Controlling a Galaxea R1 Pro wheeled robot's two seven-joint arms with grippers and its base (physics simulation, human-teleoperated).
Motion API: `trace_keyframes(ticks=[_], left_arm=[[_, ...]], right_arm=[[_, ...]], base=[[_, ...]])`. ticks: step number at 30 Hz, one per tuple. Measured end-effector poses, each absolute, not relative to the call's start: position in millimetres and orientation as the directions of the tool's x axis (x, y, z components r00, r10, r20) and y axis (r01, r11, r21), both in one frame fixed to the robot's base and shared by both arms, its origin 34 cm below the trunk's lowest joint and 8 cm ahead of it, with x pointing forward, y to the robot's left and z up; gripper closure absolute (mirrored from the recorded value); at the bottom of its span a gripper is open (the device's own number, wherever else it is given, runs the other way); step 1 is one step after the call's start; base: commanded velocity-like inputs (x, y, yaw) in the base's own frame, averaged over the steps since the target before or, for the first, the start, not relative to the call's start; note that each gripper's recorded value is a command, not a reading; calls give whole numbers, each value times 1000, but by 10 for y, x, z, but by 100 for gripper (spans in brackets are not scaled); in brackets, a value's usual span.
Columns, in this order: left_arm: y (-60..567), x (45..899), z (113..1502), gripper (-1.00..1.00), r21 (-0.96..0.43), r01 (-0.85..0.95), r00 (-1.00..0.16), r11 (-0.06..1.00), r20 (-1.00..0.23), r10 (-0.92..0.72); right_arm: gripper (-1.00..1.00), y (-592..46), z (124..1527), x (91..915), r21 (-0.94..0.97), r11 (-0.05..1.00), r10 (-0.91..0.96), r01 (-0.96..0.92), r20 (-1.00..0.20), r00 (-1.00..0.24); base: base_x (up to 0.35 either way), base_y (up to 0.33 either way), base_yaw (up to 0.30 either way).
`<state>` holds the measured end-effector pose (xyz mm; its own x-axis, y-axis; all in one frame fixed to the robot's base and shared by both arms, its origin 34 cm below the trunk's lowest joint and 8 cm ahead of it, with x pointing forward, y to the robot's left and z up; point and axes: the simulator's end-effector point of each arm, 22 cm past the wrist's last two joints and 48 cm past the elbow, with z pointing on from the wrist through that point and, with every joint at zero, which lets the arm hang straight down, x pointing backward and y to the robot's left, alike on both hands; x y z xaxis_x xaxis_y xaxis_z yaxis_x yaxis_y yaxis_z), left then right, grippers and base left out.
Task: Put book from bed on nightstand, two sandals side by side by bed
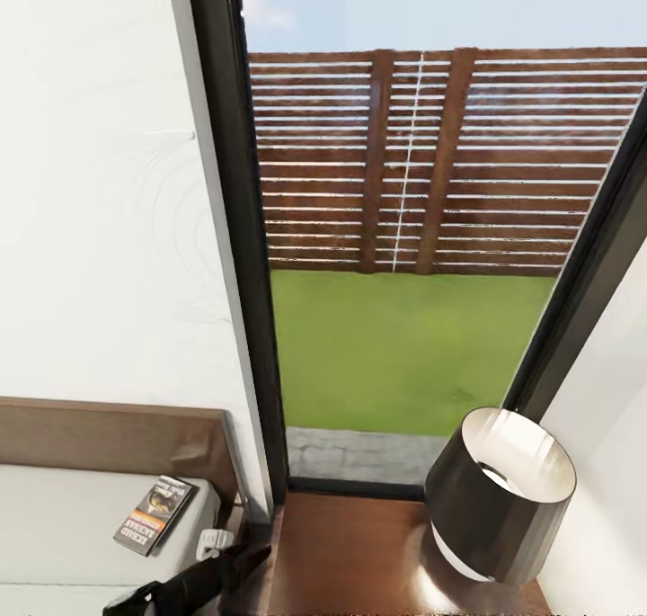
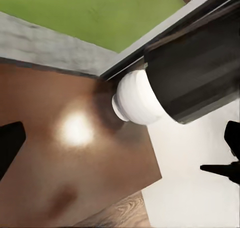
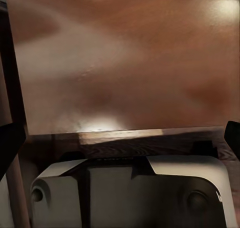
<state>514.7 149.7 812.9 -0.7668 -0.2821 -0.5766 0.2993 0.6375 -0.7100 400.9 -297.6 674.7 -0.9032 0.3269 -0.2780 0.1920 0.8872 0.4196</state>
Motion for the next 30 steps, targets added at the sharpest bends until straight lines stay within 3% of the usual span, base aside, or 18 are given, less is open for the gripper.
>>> trace_keyframes(ticks=[9,15,24,30], left_arm=[[1857,5810,9002,-100,-671,358,-693,649,-657,-296],[2515,6135,9567,-100,-648,286,-599,706,-696,-397],[3789,6323,9629,-100,-584,-43,-463,810,-707,-534],[4435,6296,9444,-100,-501,-296,-400,813,-708,-582]], right_arm=[[-100,-2977,6705,3961,417,887,327,198,-265,-907],[-100,-2977,6679,3931,415,887,327,202,-257,-909],[-100,-2976,6639,3883,412,887,327,208,-244,-913],[-100,-2975,6613,3852,411,887,327,212,-235,-915]], base=[[0,0,0],[0,0,0],[0,0,0],[0,0,0]])
